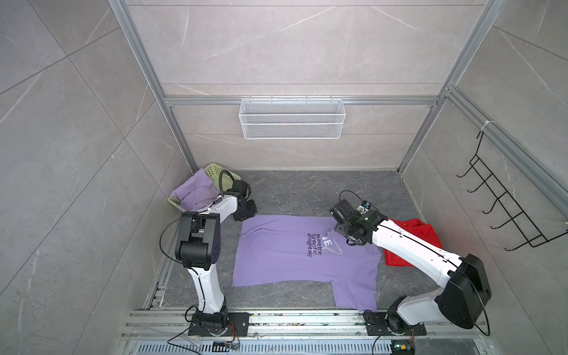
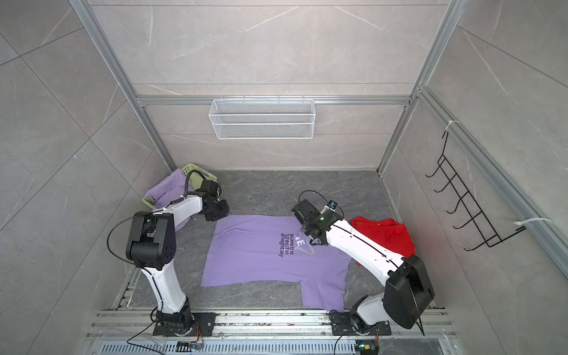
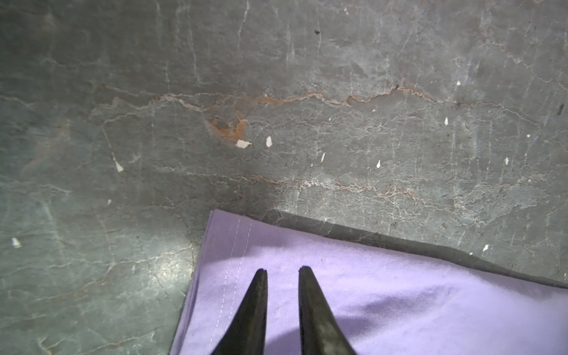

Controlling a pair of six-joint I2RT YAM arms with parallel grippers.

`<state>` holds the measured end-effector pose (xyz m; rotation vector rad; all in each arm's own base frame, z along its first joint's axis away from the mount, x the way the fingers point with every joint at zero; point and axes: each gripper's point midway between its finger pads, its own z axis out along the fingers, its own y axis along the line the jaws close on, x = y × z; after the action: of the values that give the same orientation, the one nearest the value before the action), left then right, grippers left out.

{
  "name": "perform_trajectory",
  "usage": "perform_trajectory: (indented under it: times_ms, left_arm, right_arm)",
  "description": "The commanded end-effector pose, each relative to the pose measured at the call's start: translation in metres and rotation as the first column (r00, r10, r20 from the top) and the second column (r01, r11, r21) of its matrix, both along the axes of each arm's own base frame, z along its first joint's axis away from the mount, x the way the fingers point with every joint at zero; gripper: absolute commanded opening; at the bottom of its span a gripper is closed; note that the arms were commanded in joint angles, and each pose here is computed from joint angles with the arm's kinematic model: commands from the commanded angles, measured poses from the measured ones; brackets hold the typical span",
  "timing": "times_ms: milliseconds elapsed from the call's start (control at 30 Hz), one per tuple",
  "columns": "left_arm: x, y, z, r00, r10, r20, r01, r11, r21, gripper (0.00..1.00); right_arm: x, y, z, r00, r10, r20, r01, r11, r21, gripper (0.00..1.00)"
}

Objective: Fold and stack the t-shirts

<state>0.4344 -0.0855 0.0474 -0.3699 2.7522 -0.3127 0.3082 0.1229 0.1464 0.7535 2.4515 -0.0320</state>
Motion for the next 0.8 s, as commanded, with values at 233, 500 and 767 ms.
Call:
perform_trajectory:
  times_ms: [233, 500, 767]
  left_arm:
    - [-0.001, 0.002, 0.017, 0.999, 0.016, 0.043, -0.016, 1.0, 0.002, 0.23]
    - [-0.008, 0.008, 0.019, 0.997, 0.056, 0.048, -0.056, 0.998, 0.014, 0.23]
    - [-0.017, 0.016, 0.02, 0.994, 0.097, 0.049, -0.098, 0.995, 0.03, 0.23]
  right_arm:
    - [0.073, -0.025, -0.052, 0.996, 0.042, -0.084, -0.042, 0.999, 0.003, 0.65]
    - [0.097, -0.028, -0.102, 0.986, 0.078, -0.148, -0.074, 0.997, 0.038, 0.61]
    - [0.099, -0.053, -0.12, 0.976, 0.048, -0.213, -0.052, 0.999, -0.014, 0.54]
